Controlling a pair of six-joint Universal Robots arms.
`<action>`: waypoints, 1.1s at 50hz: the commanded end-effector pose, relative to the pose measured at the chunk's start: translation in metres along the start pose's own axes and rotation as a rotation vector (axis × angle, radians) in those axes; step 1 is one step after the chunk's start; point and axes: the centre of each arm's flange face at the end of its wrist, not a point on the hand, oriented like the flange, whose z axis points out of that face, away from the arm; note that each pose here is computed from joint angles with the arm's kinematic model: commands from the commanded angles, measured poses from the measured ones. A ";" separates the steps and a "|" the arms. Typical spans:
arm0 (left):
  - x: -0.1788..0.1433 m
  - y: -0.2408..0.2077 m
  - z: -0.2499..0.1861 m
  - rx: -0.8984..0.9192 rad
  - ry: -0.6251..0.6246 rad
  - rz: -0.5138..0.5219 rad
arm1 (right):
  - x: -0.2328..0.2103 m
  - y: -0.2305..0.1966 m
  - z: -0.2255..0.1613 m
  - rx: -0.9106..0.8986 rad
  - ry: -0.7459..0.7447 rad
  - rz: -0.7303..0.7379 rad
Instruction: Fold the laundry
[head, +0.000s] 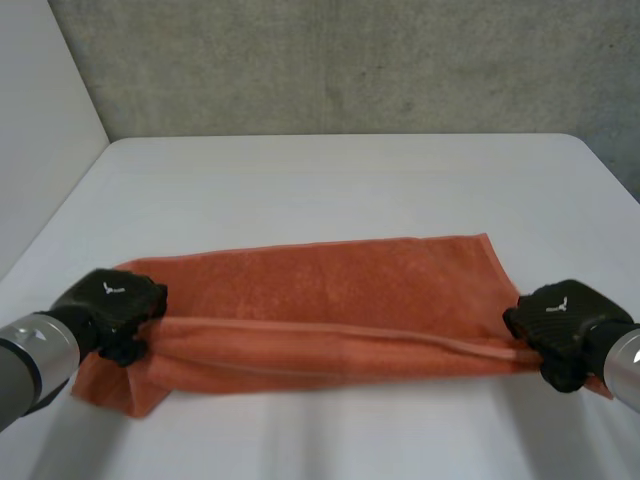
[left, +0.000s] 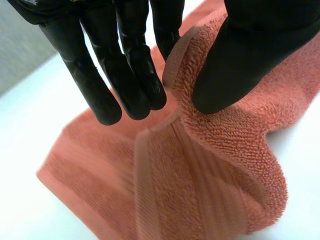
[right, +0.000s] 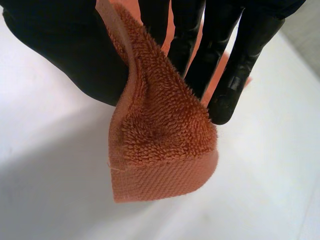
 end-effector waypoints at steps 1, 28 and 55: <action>-0.002 0.015 0.036 -0.081 0.042 0.014 | 0.013 0.004 0.037 -0.088 0.008 -0.034; -0.096 -0.222 -0.035 0.937 -0.618 0.090 | 0.169 -0.209 -0.047 0.986 0.642 0.195; 0.021 0.024 0.051 0.133 -0.197 -0.021 | 0.025 -0.012 0.088 0.271 0.149 0.283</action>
